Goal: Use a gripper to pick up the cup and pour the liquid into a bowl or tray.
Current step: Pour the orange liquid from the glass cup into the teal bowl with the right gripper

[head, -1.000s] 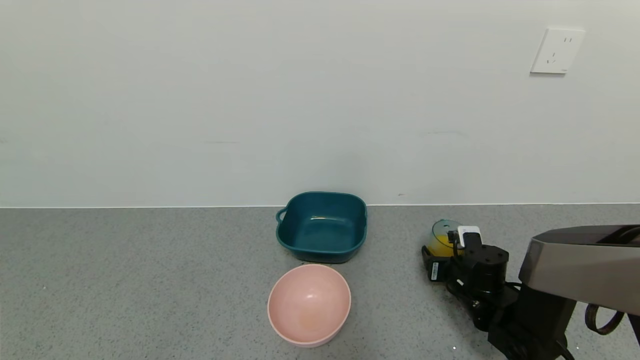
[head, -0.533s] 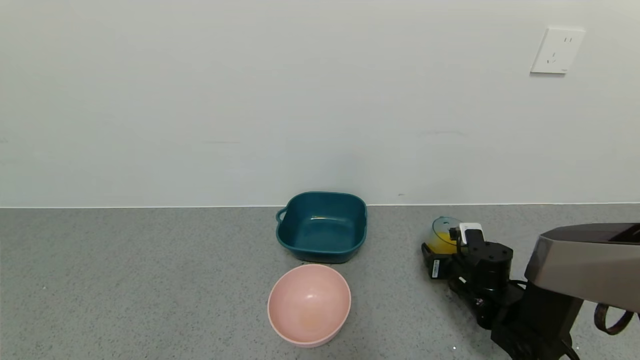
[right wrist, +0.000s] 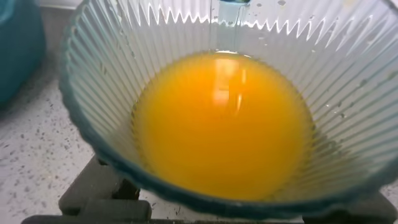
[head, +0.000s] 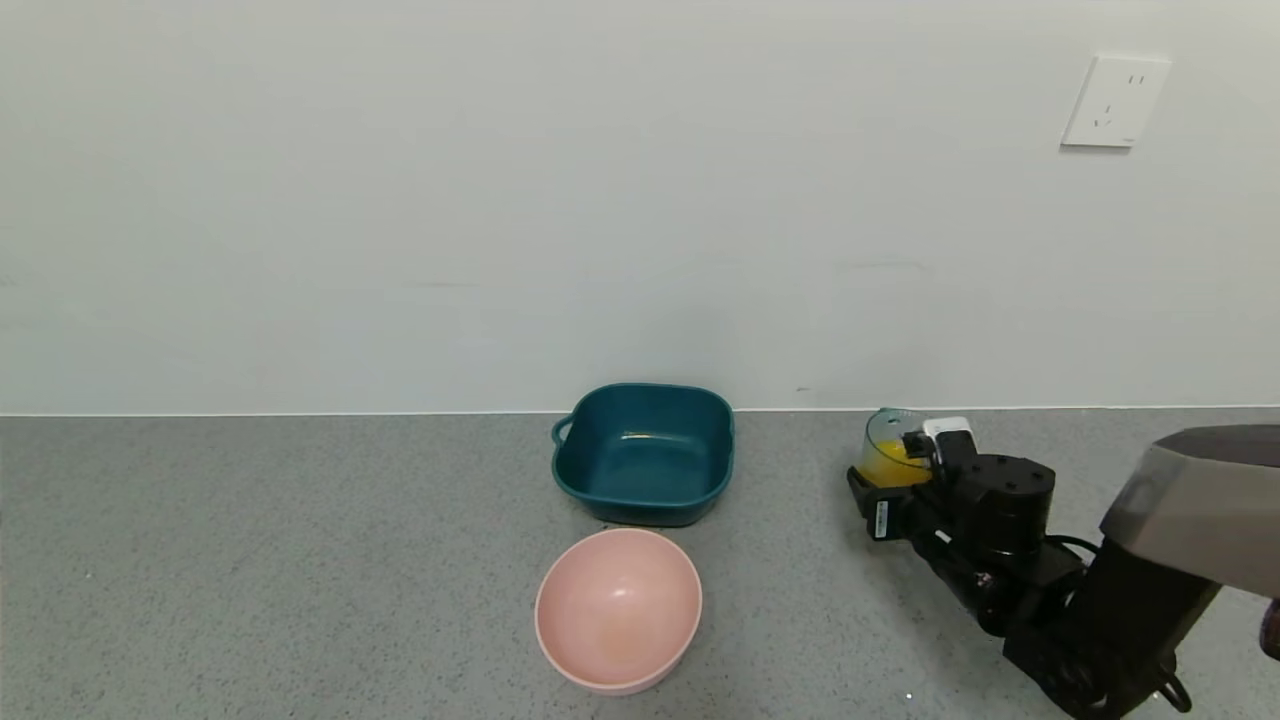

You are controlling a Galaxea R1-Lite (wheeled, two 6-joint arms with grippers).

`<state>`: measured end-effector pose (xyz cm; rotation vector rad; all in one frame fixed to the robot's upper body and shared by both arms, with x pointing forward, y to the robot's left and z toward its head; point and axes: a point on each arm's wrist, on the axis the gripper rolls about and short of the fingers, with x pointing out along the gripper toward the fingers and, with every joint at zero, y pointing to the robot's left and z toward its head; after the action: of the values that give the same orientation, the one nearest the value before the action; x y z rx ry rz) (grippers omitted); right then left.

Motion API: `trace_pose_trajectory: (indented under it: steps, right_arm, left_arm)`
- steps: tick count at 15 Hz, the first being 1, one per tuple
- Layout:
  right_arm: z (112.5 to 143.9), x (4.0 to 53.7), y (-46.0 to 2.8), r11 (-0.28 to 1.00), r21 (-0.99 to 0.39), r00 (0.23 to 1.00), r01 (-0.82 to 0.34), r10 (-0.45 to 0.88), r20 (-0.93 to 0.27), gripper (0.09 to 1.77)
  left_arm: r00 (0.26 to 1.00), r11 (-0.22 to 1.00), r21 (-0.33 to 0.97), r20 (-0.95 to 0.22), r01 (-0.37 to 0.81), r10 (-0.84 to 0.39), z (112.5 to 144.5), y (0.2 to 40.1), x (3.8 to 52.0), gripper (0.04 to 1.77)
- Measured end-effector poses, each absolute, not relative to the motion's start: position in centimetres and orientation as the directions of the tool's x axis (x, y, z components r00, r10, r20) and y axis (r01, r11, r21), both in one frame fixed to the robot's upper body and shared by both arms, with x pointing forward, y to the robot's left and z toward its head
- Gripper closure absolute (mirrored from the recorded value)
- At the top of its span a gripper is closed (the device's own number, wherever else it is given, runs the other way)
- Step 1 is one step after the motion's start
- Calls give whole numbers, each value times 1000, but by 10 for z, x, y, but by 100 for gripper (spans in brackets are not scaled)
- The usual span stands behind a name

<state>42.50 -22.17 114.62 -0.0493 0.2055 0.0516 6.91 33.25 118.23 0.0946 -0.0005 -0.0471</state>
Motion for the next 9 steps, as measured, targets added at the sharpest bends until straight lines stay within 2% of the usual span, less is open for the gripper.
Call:
trace_pose_trajectory:
  steps: [6, 9]
  right_arm:
    - [1191, 420, -224, 992, -45, 960, -115, 99, -263, 51]
    - [1218, 426, -218, 990, -37, 962, -136, 123, -243, 51]
  left_arm:
    - [999, 994, 94, -2, 47, -47, 1182, 332, 69, 9]
    - [999, 994, 95, -2, 47, -47, 1182, 332, 69, 9]
